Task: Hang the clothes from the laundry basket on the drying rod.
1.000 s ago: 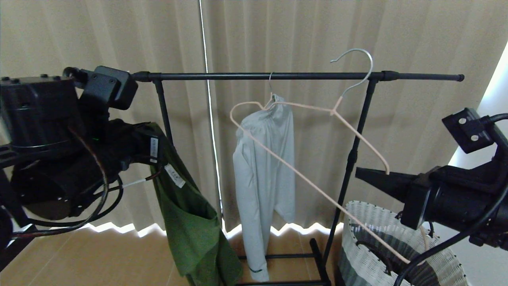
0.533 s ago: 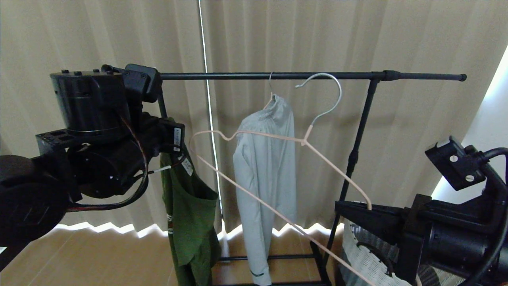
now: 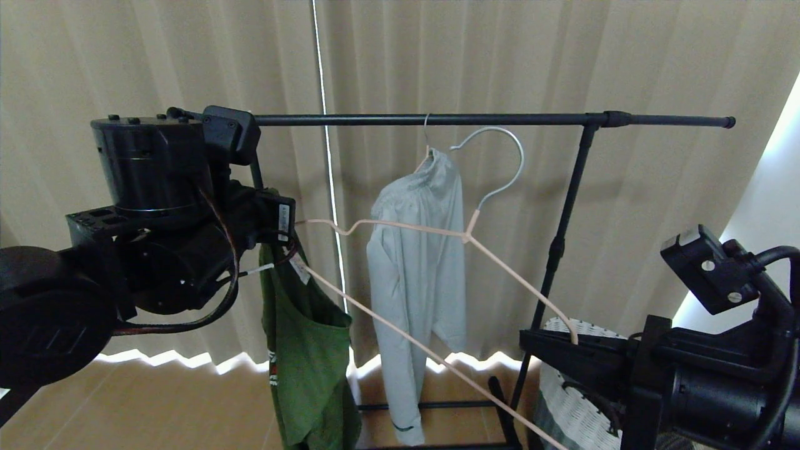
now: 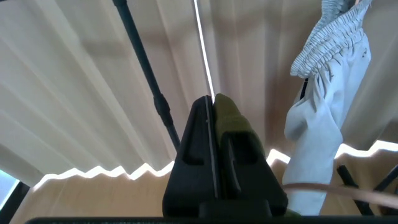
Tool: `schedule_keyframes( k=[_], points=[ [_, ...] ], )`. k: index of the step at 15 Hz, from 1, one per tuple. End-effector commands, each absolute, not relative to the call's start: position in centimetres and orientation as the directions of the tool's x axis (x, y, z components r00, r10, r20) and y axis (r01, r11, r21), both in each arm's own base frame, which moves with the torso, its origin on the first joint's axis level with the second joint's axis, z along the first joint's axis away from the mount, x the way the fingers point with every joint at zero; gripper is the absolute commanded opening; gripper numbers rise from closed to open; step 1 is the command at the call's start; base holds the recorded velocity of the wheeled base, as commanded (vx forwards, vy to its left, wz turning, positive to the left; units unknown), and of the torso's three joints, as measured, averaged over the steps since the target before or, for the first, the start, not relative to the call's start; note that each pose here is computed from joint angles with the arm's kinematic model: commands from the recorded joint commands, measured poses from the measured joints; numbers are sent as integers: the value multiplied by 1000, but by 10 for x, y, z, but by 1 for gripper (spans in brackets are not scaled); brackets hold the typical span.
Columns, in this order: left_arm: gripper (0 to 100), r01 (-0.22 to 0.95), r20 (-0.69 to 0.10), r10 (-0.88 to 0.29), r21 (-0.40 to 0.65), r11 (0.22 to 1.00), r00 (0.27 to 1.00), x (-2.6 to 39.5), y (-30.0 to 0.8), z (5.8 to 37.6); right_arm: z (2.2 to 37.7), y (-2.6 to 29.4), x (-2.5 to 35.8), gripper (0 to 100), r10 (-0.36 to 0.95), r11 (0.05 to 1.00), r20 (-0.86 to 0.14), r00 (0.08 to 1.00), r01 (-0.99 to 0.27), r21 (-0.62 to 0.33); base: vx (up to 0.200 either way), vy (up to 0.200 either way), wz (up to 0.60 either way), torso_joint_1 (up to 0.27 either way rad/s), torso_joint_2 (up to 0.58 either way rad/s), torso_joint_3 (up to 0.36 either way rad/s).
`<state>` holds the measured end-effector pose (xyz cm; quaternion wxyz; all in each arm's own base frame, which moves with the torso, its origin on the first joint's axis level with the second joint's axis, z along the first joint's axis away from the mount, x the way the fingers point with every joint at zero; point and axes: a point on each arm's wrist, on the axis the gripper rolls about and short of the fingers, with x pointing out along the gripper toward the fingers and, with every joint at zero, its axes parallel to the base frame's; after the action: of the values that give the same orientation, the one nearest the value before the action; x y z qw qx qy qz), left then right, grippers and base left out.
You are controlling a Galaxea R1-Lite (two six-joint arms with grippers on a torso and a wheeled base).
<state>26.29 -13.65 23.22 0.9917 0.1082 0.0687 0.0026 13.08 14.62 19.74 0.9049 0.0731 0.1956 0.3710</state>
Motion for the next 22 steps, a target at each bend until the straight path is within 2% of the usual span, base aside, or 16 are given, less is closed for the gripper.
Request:
schedule_keyframes(
  k=[1,4,8,12,22],
  points=[
    [0,15,-134,14,214,977,991,262,-138,233,197,148,130,0,711,703,-303,635,-653,280,0,0,0,0,0,0],
    [0,38,-133,-10,214,976,991,258,-144,233,195,153,132,0,720,693,-314,619,-663,283,0,0,0,0,0,0],
    [0,29,-131,-1,214,976,991,258,-143,234,188,167,148,0,712,702,-279,644,-656,278,0,0,0,0,0,0],
    [0,-28,-121,55,218,976,991,262,-136,236,188,163,146,0,711,703,-274,647,-655,277,0,0,0,0,0,0],
    [0,-22,-122,49,216,976,991,258,-137,236,186,171,154,0,708,706,-281,648,-652,276,0,0,0,0,0,0]
  ],
)
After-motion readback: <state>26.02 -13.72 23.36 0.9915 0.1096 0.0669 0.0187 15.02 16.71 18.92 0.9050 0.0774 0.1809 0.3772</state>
